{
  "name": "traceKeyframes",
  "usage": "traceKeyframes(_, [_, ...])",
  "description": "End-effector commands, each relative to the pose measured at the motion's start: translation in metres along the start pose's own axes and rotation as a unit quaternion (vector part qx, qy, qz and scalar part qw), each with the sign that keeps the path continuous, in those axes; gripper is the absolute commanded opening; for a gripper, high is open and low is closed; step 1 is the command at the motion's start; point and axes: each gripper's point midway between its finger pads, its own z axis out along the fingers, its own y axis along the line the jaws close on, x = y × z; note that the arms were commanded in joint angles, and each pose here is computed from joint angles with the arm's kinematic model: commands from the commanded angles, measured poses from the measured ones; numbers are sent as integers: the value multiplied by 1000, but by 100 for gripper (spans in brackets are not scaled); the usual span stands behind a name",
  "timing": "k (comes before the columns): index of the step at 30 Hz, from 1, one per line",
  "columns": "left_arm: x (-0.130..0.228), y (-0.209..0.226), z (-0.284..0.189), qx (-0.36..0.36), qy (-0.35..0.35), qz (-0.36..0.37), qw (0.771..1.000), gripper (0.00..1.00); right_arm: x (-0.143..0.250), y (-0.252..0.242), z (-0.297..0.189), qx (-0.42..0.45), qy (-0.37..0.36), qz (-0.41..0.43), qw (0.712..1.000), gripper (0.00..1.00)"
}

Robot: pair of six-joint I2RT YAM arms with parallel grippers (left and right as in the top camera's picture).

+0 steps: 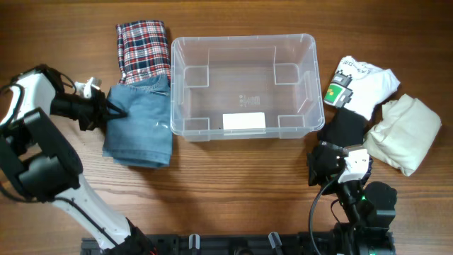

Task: Pack container
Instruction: 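Carry the jeans with the left gripper into the bin's right half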

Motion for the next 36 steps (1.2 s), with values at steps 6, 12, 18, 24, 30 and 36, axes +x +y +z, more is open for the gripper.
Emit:
traceKeyframes(6, [31,-184,-146,87,-248,128,956,4,-3,-1,-1,4,-6,1,1000,100])
traceKeyframes(12, [49,-270,-121,72,-293,136,944,4,-3,-1,-1,4,-6,1,1000,100])
traceKeyframes(18, [38,-300,-11,2,-265,79,961,4,-3,-1,-1,4,-6,1,1000,100])
traceKeyframes(24, [21,-298,75,-17,-215,53,975,4,-3,-1,-1,4,-6,1,1000,100])
traceKeyframes(30, [40,-352,100,67,-196,77,975,4,-3,-1,-1,4,-6,1,1000,100])
traceKeyframes(36, [71,-375,132,70,-186,89,976,4,-3,-1,-1,4,-6,1,1000,100])
